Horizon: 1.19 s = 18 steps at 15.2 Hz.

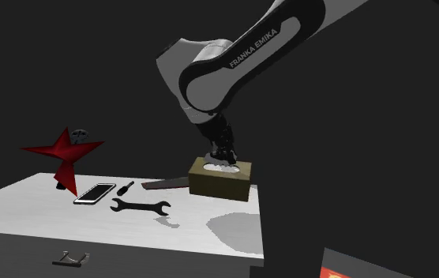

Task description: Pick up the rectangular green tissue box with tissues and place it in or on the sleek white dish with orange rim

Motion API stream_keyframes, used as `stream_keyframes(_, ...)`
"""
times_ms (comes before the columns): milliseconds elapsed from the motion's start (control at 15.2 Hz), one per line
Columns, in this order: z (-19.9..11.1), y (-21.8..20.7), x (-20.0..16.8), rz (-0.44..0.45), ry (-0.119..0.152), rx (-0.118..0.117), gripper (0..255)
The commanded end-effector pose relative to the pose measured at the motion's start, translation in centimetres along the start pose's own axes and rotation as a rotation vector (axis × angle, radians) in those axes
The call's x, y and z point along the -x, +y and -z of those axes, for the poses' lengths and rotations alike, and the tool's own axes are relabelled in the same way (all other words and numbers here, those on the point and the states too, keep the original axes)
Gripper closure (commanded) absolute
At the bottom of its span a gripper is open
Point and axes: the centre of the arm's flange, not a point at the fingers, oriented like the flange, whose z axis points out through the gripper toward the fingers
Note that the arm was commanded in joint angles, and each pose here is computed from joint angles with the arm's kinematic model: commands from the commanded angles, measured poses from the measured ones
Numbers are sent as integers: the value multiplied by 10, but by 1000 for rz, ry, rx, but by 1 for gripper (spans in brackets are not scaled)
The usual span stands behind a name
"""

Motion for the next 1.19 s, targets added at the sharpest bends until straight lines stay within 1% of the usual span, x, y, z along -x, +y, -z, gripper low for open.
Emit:
stream_keyframes(0, 9, 5, 2, 0, 0, 0, 255)
stream_keyframes(660, 53, 30, 17, 0, 0, 0, 255)
stream_keyframes(726, 54, 30, 17, 0, 0, 0, 255)
stream_keyframes(1122, 73, 78, -44, 0, 0, 0, 255)
